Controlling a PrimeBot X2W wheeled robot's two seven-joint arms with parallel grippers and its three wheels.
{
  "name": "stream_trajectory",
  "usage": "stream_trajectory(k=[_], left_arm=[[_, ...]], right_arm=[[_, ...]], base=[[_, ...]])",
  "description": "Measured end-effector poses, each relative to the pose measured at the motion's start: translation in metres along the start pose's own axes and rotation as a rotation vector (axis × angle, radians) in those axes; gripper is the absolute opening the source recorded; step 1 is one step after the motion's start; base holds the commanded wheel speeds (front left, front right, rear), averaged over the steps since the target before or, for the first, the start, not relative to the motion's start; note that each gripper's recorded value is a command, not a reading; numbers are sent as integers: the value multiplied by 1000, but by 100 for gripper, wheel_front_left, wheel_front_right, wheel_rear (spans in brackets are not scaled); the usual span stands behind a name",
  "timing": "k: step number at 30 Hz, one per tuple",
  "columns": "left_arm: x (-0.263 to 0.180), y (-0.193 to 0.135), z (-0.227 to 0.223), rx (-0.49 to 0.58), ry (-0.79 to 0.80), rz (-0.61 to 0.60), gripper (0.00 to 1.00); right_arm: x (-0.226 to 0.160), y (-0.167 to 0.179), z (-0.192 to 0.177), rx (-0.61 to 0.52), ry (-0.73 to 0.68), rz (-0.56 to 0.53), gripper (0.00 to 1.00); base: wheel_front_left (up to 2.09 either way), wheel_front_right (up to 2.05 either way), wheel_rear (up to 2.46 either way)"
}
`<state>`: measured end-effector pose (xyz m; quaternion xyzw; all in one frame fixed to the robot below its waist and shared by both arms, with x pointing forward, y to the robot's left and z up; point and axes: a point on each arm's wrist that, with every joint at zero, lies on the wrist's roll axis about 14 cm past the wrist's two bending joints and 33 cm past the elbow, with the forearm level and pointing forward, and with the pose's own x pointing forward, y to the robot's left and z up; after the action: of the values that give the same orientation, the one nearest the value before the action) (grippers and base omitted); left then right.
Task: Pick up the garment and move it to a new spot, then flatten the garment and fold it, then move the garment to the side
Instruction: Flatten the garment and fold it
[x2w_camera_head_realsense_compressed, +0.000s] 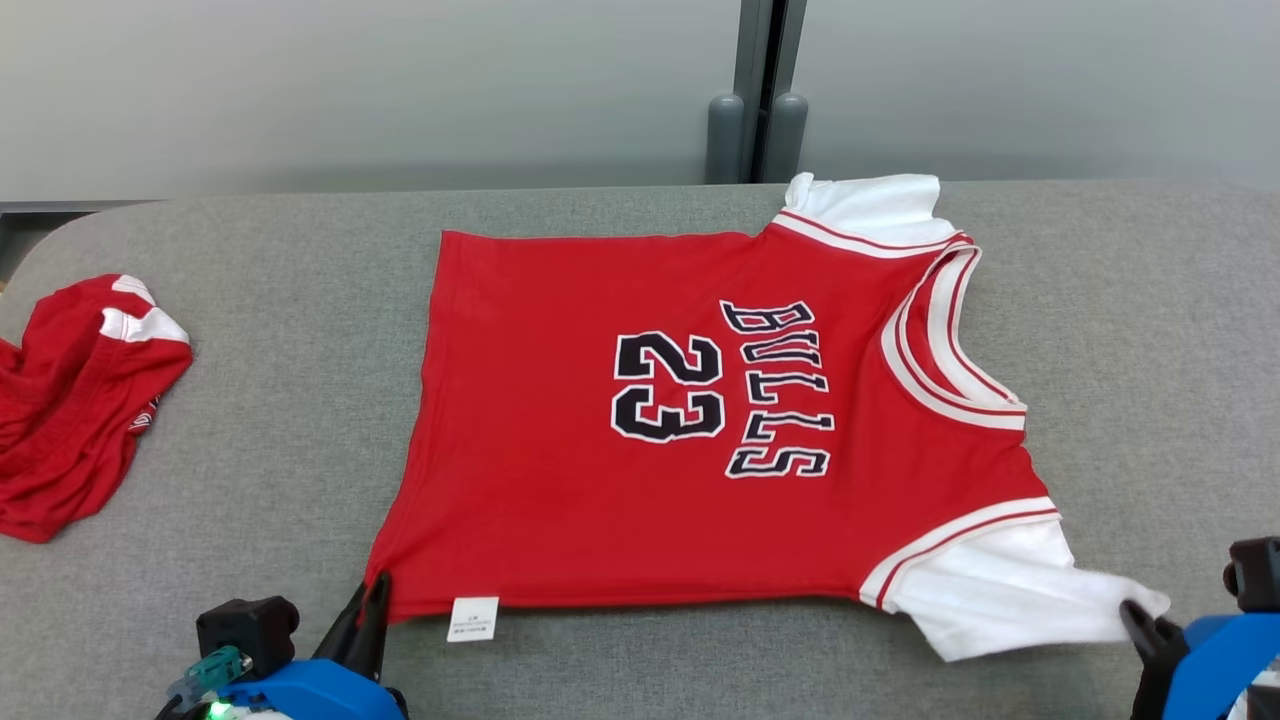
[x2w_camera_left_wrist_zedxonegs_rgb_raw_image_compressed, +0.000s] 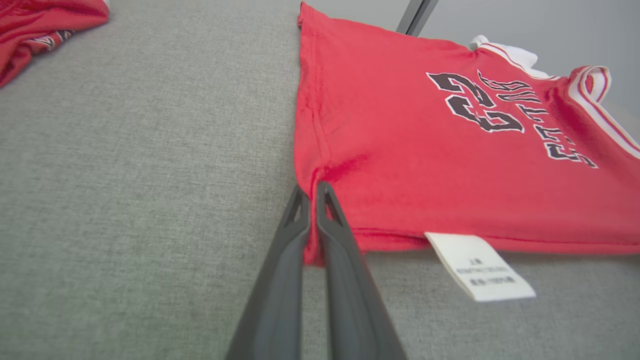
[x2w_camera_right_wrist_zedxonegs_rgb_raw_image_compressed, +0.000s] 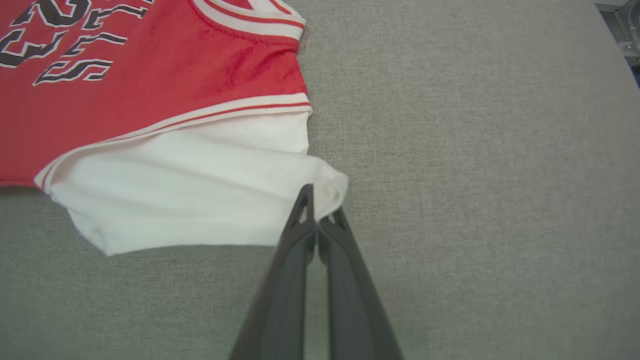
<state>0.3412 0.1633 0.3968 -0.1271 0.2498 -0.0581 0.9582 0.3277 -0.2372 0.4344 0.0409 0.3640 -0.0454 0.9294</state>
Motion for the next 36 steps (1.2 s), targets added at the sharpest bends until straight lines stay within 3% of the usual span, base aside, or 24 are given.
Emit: stream_trajectory(k=[4, 12, 21, 36], left_arm=[[-5, -5, -2, 41, 39, -26, 0], [0, -29, -7, 71, 227, -181, 0], [20, -47, 26, -182, 407, -311, 0], [74, -32, 58, -271, 442, -255, 0]], right_arm=[[-8, 3, -7, -5, 38, 12, 0], [-7, 20, 24, -56, -31, 38, 0], [8, 46, 76, -101, -126, 84, 0], [58, 51, 133, -123, -221, 74, 0]], base=[[0, 0, 0], [0, 0, 0], [0, 0, 0], [0, 0, 0]])
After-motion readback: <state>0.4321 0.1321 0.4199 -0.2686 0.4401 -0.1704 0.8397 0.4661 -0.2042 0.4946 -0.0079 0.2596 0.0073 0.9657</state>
